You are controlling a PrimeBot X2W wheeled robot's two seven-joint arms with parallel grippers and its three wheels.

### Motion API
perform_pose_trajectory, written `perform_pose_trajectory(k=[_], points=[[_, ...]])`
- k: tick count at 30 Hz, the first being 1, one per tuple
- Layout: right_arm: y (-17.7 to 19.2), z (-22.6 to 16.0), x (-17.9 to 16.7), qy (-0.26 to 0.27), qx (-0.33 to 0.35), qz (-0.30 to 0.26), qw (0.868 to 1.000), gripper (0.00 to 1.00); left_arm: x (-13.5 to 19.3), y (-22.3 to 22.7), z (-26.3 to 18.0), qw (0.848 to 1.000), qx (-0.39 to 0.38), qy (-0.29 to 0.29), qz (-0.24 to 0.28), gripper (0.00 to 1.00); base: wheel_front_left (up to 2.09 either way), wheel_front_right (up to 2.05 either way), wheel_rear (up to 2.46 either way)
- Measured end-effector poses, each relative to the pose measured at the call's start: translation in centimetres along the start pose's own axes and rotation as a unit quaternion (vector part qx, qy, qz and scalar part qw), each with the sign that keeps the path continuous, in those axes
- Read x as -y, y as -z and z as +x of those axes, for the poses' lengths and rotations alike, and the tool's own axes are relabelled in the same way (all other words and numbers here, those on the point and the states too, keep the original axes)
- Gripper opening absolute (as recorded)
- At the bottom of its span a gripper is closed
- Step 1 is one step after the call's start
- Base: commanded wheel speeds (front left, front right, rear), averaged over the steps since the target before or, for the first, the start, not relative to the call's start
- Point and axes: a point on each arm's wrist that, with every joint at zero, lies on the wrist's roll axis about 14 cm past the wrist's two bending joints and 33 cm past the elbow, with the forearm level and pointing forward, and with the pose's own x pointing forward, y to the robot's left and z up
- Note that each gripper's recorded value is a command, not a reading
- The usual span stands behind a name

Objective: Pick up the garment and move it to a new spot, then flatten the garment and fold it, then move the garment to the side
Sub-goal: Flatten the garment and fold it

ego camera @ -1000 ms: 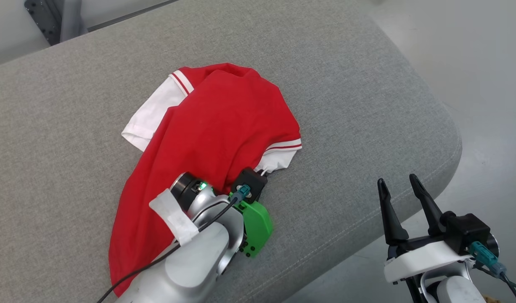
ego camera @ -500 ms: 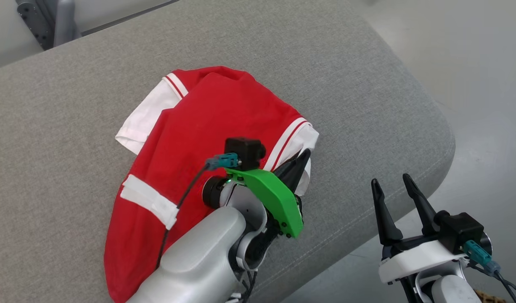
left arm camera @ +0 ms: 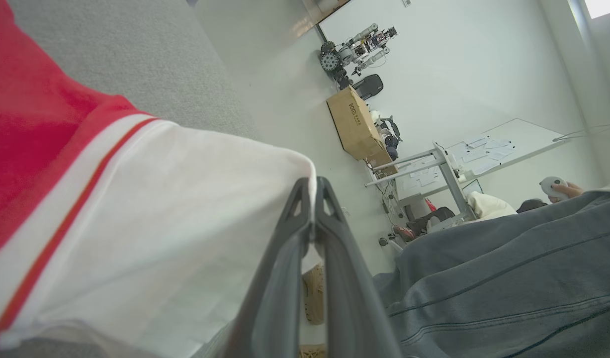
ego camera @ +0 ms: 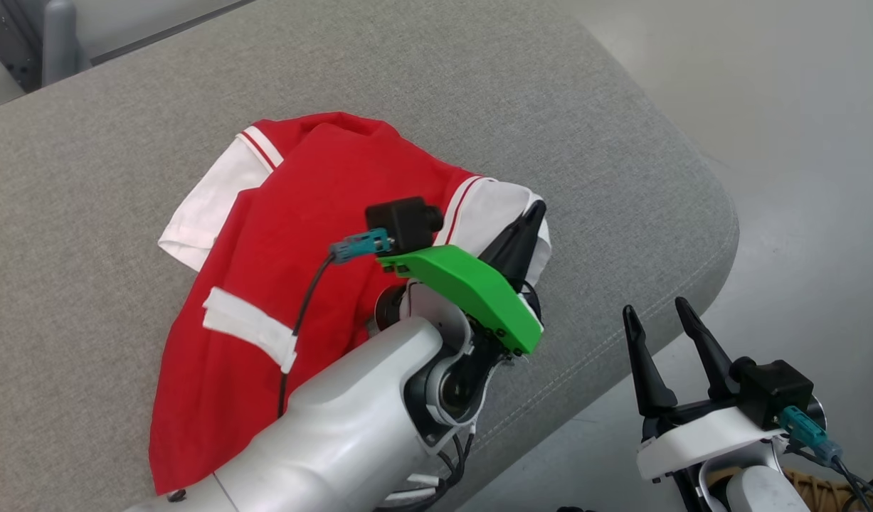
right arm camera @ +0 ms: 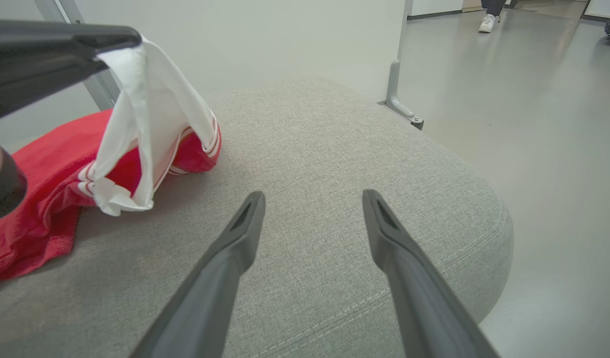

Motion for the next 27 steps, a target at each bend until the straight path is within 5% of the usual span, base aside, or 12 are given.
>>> perform_pose_trajectory(k=[9,11,12,13,23,27], points=[[0.3,0.0,-0.3,-0.003,-0.005,0.003,1.0,1.0,-0.8,4.5,-0.4,0.986,-0.064,0.023,0.152,0.0,0.0,0.0,0.0],[0.2,0.3,-0.4,-0.004,-0.005,0.003,1.0,1.0,-1.4,4.9,-0.5,0.984,-0.071,0.02,0.16,0.44,0.0,0.0,0.0],[0.2,0.4,-0.4,-0.004,-0.004,0.003,1.0,1.0,-1.6,5.2,-0.6,0.983,-0.075,0.022,0.164,0.88,0.0,0.0,0.0],[0.2,0.4,-0.4,-0.003,-0.004,0.004,1.0,1.0,-1.7,5.5,-0.7,0.983,-0.078,0.024,0.165,1.0,0.0,0.0,0.0],[0.3,1.1,-0.5,-0.006,-0.005,0.003,1.0,1.0,1.7,3.5,-0.7,0.986,-0.048,0.08,0.136,1.0,0.0,0.0,0.0],[-0.5,1.8,-0.9,-0.015,0.008,-0.005,1.0,1.0,2.1,-0.3,-0.5,0.981,0.011,0.079,0.176,1.0,0.0,0.0,0.0]])
